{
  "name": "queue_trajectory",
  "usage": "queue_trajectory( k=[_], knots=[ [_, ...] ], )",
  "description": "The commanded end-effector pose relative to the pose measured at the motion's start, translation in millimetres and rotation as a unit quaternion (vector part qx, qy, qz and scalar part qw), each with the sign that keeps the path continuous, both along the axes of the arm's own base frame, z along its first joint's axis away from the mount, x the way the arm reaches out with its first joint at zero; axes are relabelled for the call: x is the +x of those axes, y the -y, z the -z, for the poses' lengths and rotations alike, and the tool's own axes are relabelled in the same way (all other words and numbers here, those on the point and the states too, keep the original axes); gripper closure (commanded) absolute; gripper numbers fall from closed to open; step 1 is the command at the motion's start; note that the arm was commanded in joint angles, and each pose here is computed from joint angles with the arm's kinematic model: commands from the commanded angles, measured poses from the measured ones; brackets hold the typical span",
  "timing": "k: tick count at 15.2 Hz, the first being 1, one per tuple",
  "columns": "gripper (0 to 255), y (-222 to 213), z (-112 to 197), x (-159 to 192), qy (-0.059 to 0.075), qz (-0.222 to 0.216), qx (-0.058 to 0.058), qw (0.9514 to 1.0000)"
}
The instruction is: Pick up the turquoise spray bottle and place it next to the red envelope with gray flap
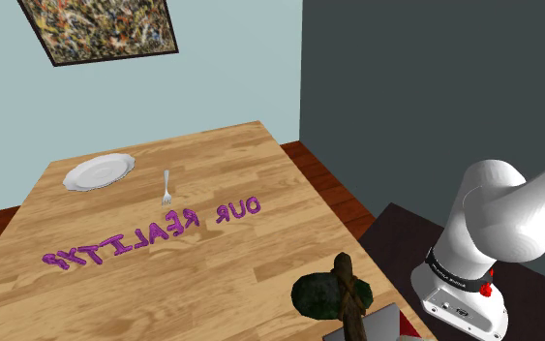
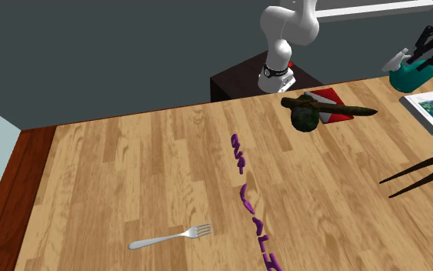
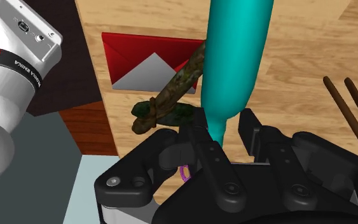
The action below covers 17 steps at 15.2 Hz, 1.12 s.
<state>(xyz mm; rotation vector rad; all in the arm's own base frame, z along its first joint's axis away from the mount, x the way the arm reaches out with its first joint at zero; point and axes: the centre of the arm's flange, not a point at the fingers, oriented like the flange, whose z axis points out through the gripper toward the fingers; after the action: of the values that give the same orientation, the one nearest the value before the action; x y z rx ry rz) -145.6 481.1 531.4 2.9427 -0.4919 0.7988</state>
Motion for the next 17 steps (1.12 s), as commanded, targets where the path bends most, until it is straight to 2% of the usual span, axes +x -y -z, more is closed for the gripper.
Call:
queue_trajectory(
  k=[1, 17],
  knots=[
    [255, -1, 10, 0, 0.000, 0.000, 0.000, 1.0000],
    [255, -1, 97, 0, 0.000, 0.000, 0.000, 1.0000]
  ],
)
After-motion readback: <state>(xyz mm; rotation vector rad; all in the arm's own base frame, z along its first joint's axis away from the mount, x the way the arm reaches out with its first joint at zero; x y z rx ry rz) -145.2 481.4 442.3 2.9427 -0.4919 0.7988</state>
